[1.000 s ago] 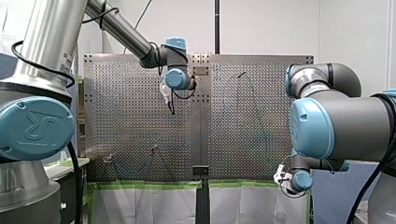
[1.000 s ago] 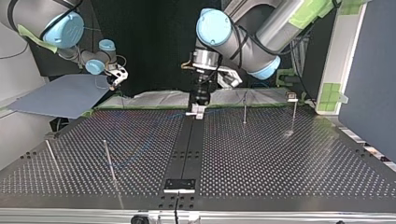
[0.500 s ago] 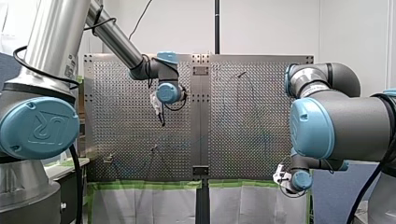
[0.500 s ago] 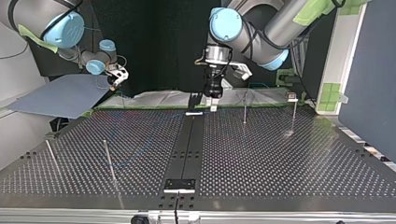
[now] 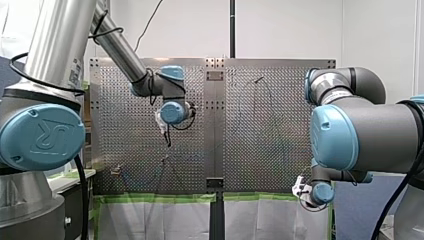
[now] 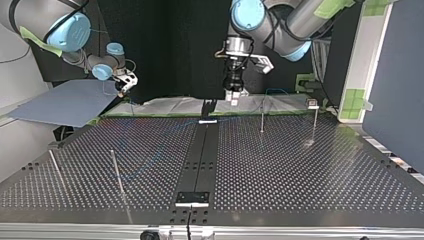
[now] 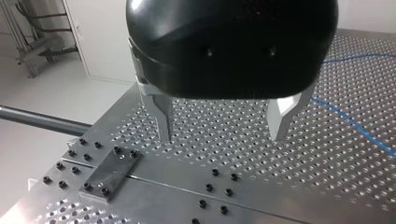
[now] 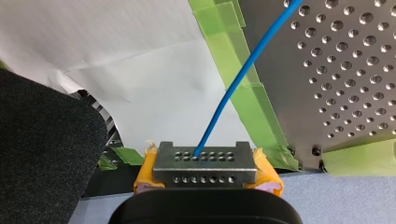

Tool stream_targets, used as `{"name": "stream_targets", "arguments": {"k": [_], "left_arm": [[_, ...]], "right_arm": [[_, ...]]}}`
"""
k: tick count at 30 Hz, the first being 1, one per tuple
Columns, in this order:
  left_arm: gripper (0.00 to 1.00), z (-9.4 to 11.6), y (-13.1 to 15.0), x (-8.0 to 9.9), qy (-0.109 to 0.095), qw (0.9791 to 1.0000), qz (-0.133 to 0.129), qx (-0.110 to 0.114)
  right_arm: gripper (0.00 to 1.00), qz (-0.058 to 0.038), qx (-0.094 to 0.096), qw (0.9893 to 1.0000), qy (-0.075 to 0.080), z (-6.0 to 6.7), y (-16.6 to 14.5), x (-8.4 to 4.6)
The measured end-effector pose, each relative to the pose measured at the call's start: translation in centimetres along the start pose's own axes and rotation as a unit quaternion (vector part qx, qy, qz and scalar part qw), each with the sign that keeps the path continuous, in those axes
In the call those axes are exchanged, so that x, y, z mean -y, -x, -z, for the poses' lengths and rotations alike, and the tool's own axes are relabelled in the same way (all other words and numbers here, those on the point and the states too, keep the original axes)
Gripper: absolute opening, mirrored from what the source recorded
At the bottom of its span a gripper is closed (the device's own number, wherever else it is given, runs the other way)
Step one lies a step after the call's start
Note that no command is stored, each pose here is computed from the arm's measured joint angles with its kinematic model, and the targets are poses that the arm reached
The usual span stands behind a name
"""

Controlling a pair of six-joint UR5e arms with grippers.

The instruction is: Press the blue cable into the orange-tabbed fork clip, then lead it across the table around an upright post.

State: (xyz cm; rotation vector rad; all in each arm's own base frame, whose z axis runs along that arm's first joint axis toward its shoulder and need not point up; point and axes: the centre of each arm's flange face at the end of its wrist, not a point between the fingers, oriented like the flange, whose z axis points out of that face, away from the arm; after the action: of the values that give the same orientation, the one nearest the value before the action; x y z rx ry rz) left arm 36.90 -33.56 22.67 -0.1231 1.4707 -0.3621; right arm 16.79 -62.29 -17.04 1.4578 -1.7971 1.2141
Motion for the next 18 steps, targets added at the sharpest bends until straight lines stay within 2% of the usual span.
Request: {"name": "stream_targets", "arguments": {"k": [14, 18], "left_arm": [[0.99, 4.4, -3.0, -2.8, 0.000, 1.0000, 0.000, 0.000], [0.99, 5.7, -3.7, -3.5, 0.000, 1.0000, 0.000, 0.000]], "right_arm": [[0.00, 0.0002, 0.002, 1.0000, 0.001, 0.0, 0.1, 0.0], [0.00, 0.0032, 0.002, 1.0000, 0.002, 0.1, 0.1, 0.0]]}}
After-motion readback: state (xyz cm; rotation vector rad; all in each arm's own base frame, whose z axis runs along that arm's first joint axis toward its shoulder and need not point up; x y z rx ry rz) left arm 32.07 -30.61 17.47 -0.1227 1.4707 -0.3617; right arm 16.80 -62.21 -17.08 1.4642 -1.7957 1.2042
